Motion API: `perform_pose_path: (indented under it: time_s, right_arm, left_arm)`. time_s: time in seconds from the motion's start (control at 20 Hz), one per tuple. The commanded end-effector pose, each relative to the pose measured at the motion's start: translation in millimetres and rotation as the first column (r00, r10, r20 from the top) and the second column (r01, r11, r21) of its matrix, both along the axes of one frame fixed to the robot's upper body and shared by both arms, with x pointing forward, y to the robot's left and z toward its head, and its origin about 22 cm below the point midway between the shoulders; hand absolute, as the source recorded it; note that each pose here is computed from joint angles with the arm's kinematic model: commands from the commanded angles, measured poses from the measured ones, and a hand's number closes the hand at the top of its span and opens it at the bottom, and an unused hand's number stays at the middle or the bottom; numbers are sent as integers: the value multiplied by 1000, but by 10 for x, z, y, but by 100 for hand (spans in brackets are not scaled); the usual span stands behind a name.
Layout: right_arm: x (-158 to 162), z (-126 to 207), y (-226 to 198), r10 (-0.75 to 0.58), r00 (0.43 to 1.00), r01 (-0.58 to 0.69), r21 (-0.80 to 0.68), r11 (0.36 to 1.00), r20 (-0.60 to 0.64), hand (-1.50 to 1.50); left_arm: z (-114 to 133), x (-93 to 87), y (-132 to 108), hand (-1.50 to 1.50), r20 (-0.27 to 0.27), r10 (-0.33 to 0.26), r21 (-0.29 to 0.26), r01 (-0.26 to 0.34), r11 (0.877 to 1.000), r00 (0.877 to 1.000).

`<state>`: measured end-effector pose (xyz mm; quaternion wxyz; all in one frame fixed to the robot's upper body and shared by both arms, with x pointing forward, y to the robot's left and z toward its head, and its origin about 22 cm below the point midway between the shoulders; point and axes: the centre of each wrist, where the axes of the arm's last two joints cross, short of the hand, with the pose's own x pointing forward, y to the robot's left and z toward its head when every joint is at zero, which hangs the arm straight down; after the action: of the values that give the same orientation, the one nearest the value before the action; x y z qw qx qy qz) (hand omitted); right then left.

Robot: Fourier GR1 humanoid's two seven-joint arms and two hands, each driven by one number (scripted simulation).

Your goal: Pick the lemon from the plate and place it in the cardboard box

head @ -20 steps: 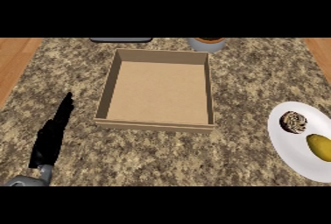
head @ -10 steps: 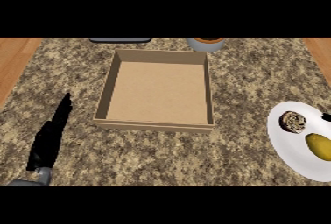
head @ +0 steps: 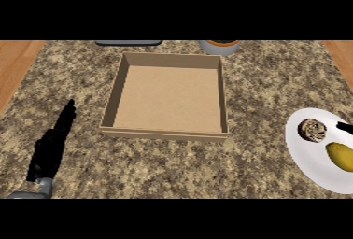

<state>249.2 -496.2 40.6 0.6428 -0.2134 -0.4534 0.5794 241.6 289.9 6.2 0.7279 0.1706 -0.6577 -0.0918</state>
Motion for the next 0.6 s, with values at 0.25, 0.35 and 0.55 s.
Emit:
perform_pose_path:
  time_s: [0.25,0.35,0.55]
  right_arm:
    - [115,-107,-12,-6,1000,6,10,1000,-4,-150]
    - [44,-34,-53,1,1000,-2,16,1000,15,-150]
    - [-122,-309,60,-9,1000,9,14,1000,12,-150]
  left_arm:
    - [-41,-1,-24,0,-8,7,-20,-7,1000,1000]
    - [-53,78,-24,0,-5,7,6,-7,1000,1000]
    - [110,72,-30,0,-11,-19,-10,19,1000,1000]
